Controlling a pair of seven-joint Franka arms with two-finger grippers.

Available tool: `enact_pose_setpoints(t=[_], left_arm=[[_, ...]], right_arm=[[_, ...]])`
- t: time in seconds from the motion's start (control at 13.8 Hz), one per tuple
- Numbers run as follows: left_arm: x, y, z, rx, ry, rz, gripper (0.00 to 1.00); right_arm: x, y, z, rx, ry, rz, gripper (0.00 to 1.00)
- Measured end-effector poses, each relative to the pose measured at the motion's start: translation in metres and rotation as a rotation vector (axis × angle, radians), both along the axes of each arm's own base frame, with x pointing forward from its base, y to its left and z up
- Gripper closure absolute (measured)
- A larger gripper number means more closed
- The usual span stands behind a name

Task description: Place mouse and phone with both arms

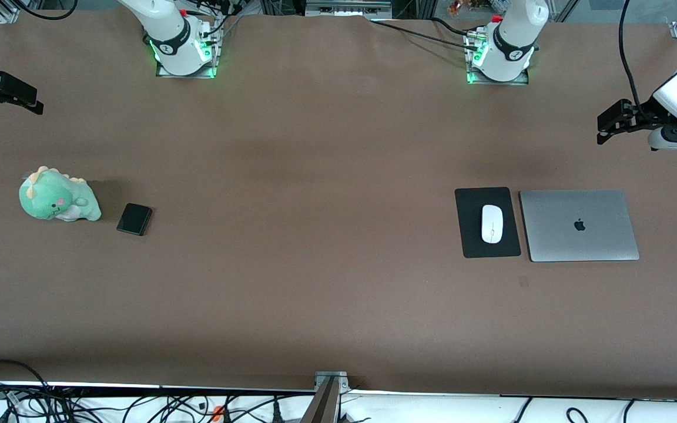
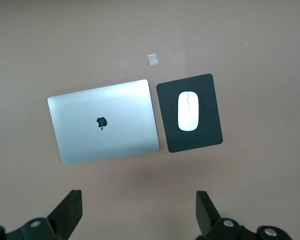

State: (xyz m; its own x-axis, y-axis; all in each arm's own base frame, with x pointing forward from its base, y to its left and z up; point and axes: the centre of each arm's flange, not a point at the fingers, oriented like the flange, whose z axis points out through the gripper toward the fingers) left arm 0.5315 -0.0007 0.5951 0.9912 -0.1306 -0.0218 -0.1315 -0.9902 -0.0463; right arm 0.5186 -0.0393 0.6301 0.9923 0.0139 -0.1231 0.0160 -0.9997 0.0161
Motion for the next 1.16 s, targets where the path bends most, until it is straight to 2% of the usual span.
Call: enact_pose_setpoints(t=[0.29,1.16], left_arm=[[0.0004,0.0009,-0.0007,0.0,0.001,0.002,0.0],[0.0017,0.0009,0.0006,0.0,-0.002,0.002,0.0]], right_arm=[[-0.0001,0.002,0.0112,-0.001,-0.025,0.004,0.0],[0.0015,0.0049,0.0089,0.001,-0.021,0.009,0.0]])
